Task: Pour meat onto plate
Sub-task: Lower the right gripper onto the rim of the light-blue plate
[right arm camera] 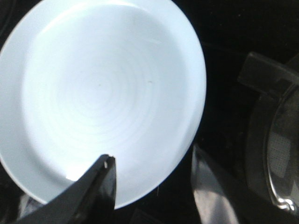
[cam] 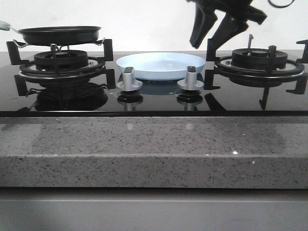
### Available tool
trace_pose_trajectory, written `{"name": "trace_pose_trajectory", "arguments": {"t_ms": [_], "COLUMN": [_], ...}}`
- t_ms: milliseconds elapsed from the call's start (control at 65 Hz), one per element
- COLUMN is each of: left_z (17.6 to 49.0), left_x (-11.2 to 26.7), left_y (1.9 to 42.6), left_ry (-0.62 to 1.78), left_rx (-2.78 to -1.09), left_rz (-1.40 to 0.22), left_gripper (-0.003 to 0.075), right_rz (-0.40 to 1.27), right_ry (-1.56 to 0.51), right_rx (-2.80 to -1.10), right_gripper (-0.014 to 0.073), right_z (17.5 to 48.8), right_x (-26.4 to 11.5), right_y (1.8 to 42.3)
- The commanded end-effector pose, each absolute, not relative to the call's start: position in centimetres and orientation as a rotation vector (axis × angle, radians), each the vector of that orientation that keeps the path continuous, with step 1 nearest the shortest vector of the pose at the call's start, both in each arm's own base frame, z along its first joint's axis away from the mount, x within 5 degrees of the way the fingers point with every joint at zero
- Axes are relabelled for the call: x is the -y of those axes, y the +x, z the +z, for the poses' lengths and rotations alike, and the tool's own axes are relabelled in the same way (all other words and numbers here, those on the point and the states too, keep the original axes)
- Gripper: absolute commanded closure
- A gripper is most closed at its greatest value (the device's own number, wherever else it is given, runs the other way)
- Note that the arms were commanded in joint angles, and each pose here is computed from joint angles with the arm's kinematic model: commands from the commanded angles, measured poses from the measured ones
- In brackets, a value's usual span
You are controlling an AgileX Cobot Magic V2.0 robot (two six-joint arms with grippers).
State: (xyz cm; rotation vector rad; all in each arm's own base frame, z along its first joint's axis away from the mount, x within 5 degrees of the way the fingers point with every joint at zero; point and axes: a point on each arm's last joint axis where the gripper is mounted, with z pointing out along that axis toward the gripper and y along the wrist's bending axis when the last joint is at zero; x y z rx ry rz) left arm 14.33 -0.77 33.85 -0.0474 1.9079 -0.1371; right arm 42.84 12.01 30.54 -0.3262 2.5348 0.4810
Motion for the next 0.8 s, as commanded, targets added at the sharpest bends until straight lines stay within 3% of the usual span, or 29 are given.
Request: {"name": "trace_pose_trajectory", "arguments": {"t_ms": [0, 600, 785], "left_z": [35.7, 35.7, 35.7], "left_x": [0.8, 0.8, 0.8], "left_y": [14.6, 14.5, 14.5], "left_ry": [-0.046, -0.046, -0.046], "left_rx": [-1.795, -1.797, -1.797], "left_rz": [-0.144, -0.144, -0.144], "left_gripper": [0.0135, 0.0135, 0.0135], "right_rz": [0.498, 0.493, 0.494], "right_ry": [-0.315, -0.297, -0.299], "right_rx": [-2.418, -2.449, -2.46], "right_gripper": [0.0203, 0.021, 0.0394], "right_z": [33.4, 30.8, 30.5], "right_x": [-11.8, -12.1, -12.1], "right_y": [42.8, 44.3, 44.3]}}
